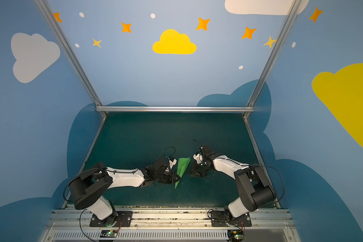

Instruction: Fold a paper plane with a square sheet of paper (fold left side to right side)

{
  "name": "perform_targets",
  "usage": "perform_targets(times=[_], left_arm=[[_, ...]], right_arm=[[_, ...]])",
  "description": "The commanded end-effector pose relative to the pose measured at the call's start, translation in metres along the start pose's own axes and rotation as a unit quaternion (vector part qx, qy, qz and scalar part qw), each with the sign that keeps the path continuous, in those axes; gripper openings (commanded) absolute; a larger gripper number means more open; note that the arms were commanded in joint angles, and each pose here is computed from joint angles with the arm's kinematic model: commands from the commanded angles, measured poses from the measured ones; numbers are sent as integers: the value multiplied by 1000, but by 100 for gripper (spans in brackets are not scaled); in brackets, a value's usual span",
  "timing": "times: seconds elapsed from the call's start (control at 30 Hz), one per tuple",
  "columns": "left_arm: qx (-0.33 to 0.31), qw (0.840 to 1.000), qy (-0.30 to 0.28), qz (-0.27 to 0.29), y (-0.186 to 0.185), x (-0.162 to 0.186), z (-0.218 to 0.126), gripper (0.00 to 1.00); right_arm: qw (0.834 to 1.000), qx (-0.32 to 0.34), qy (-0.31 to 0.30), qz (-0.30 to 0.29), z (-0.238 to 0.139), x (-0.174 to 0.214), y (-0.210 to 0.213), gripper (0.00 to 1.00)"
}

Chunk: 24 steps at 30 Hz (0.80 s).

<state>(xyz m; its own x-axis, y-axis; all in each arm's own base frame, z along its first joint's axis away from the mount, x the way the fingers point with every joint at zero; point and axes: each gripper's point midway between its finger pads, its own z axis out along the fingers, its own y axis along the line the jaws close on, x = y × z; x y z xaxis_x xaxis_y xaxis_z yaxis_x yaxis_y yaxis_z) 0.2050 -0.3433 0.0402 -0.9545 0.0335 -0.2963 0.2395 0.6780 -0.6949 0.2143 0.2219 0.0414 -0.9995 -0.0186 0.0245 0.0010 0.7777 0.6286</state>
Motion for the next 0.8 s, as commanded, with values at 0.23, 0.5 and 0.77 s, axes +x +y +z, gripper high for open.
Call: perform_targets(times=[0.23,0.5,0.77], left_arm=[[50,998,-27,-33,-5,-8,-6,4],[75,995,-39,-57,0,-10,-11,4],[96,991,-47,-80,5,-11,-12,4]], right_arm=[[1000,7,-1,-6,3,-4,7,28],[1000,3,-3,-9,6,-7,10,27],[999,-25,-18,-19,5,-16,26,23]])
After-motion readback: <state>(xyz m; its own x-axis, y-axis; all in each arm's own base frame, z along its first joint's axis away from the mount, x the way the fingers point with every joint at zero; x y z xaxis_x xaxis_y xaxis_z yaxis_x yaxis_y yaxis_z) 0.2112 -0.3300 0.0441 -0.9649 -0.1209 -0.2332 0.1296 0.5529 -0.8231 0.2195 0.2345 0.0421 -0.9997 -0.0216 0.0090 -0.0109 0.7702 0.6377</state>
